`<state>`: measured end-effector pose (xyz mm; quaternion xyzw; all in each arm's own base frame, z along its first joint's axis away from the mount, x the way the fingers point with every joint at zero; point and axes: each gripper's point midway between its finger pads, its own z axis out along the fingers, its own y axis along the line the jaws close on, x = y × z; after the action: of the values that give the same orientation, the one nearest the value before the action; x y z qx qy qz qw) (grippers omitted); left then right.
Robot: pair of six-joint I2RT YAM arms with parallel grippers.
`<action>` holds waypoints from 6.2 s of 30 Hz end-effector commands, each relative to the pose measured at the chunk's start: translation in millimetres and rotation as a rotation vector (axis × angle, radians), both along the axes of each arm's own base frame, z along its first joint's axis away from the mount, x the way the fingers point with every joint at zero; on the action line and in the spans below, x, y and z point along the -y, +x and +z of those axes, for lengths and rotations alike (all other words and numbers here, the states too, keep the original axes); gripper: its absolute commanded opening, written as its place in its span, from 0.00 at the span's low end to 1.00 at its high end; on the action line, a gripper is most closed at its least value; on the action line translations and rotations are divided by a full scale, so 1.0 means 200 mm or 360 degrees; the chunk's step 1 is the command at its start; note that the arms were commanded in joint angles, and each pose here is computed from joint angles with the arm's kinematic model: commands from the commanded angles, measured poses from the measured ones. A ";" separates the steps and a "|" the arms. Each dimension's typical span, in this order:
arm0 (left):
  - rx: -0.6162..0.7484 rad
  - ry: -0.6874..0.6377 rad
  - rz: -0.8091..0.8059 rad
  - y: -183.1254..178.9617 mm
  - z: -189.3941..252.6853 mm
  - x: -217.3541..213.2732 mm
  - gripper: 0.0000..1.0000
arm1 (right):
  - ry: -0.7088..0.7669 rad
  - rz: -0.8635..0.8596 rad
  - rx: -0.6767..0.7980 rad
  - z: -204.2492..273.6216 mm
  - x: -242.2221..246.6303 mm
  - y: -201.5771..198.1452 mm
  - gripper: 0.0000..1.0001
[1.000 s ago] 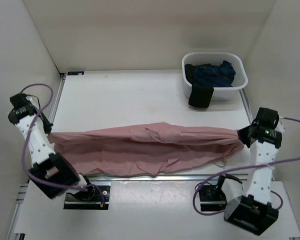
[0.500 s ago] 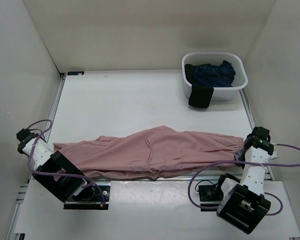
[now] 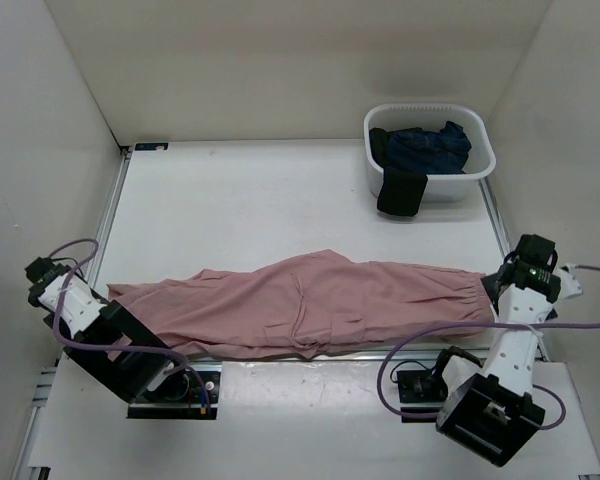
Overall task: Fold and stack the trousers
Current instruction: Fold the trousers
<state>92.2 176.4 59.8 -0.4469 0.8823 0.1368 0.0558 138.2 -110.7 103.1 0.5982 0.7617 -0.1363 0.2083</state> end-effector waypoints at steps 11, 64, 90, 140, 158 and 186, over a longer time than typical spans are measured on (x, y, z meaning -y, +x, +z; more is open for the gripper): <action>0.0101 -0.0162 -0.0620 0.49 0.12 0.22 0.72 | 0.0021 0.0886 0.0042 0.00 -0.59 0.50 0.17; 0.0010 -0.0215 -0.0868 0.49 -0.05 0.41 0.59 | 0.0465 0.0311 0.0084 -0.60 -0.16 0.44 0.42; -0.0199 -0.0269 -0.1292 0.71 -0.24 0.65 0.59 | -0.0996 0.1627 0.0403 0.53 -1.37 0.60 0.00; -0.0257 -0.0242 -0.1333 0.72 -0.25 0.66 0.64 | -0.0266 0.3484 -0.0046 -0.15 -2.46 0.20 0.60; -0.0259 -0.0243 -0.1333 0.73 -0.25 0.66 0.64 | -0.0420 0.3254 0.0396 0.36 -2.34 0.18 0.00; -0.0286 -0.0258 -0.1331 0.74 -0.26 0.66 0.65 | 0.0124 0.2593 0.0262 0.13 -1.98 0.29 0.88</action>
<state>228.8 48.5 12.5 -0.0409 0.9958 0.0781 -0.0249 184.8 325.7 151.4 -0.2649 0.9031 0.1672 0.2938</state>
